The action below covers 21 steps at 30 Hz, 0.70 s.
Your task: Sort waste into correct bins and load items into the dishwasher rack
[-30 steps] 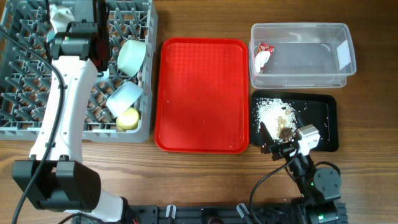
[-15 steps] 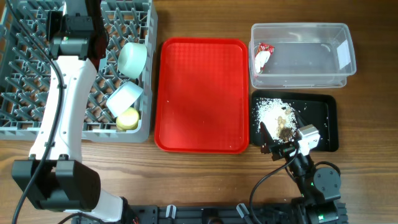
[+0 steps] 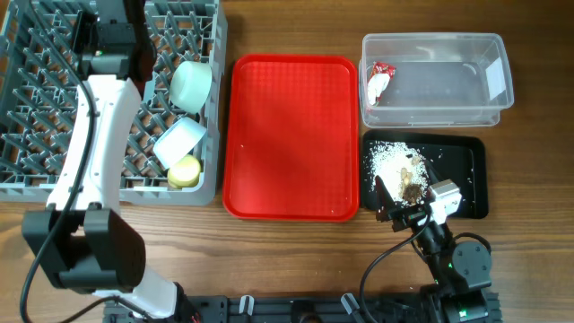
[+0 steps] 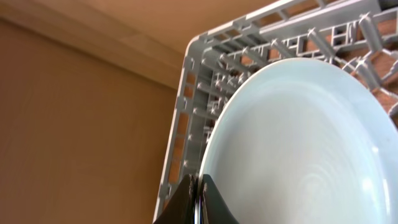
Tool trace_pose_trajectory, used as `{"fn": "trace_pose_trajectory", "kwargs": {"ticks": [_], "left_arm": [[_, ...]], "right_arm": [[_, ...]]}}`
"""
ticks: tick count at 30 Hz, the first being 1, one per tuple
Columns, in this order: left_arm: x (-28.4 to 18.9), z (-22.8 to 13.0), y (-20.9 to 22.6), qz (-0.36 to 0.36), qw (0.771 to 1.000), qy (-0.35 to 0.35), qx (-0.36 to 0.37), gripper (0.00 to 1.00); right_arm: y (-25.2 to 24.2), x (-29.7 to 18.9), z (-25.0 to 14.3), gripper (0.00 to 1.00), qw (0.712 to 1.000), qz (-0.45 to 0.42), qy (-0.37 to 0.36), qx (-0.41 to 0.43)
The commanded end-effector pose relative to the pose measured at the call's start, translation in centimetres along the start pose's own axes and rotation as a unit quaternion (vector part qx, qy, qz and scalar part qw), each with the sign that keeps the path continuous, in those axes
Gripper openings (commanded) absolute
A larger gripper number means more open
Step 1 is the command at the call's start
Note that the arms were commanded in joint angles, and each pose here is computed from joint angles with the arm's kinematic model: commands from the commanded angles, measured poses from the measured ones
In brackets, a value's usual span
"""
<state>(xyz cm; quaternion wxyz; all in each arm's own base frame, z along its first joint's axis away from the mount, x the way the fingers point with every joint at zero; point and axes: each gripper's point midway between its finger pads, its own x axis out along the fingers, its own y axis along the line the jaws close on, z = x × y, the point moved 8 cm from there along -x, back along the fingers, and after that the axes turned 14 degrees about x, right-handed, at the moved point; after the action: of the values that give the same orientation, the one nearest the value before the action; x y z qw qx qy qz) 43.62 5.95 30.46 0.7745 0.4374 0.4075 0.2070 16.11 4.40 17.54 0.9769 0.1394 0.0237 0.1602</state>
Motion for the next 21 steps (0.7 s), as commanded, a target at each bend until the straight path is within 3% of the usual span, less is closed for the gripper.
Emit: {"fn": "trace_pose_trajectory", "kwargs": {"ticks": [1, 6, 8, 9, 10, 13, 16, 21], "left_arm": [[1.8, 0.1, -1.9, -0.011, 0.998, 0.007, 0.069, 0.04], [2.9, 0.7, -2.7, -0.006, 0.996, 0.002, 0.091, 0.05], [2.9, 0.9, -2.5, 0.000, 0.997, -0.003, 0.083, 0.11], [2.6, 1.2, -2.3, 0.004, 0.997, -0.009, 0.078, 0.20], [2.1, 1.5, -2.0, 0.009, 0.997, -0.017, 0.073, 0.36], [-0.8, 2.7, -0.4, 0.027, 0.998, -0.057, 0.020, 0.61], [-5.0, 3.0, 1.4, 0.020, 0.990, -0.103, -0.091, 0.81], [-13.0, 0.2, 1.5, -0.145, 0.959, -0.152, -0.189, 0.81]], "right_arm": [[0.0, 0.0, 0.1, 1.00, 1.000, 0.004, -0.004, -0.007], [0.0, 0.0, 0.1, 1.00, 1.000, 0.004, -0.004, -0.007], [0.0, 0.0, 0.1, 1.00, 1.000, 0.004, -0.004, -0.007], [0.0, 0.0, 0.1, 1.00, 1.000, 0.004, -0.004, -0.007], [0.0, 0.0, 0.1, 1.00, 1.000, 0.004, -0.004, -0.007], [0.0, 0.0, 0.1, 1.00, 1.000, 0.004, -0.004, -0.007], [0.0, 0.0, 0.1, 1.00, 1.000, 0.004, -0.004, -0.007], [0.0, 0.0, 0.1, 1.00, 1.000, 0.004, -0.004, -0.007]]}}
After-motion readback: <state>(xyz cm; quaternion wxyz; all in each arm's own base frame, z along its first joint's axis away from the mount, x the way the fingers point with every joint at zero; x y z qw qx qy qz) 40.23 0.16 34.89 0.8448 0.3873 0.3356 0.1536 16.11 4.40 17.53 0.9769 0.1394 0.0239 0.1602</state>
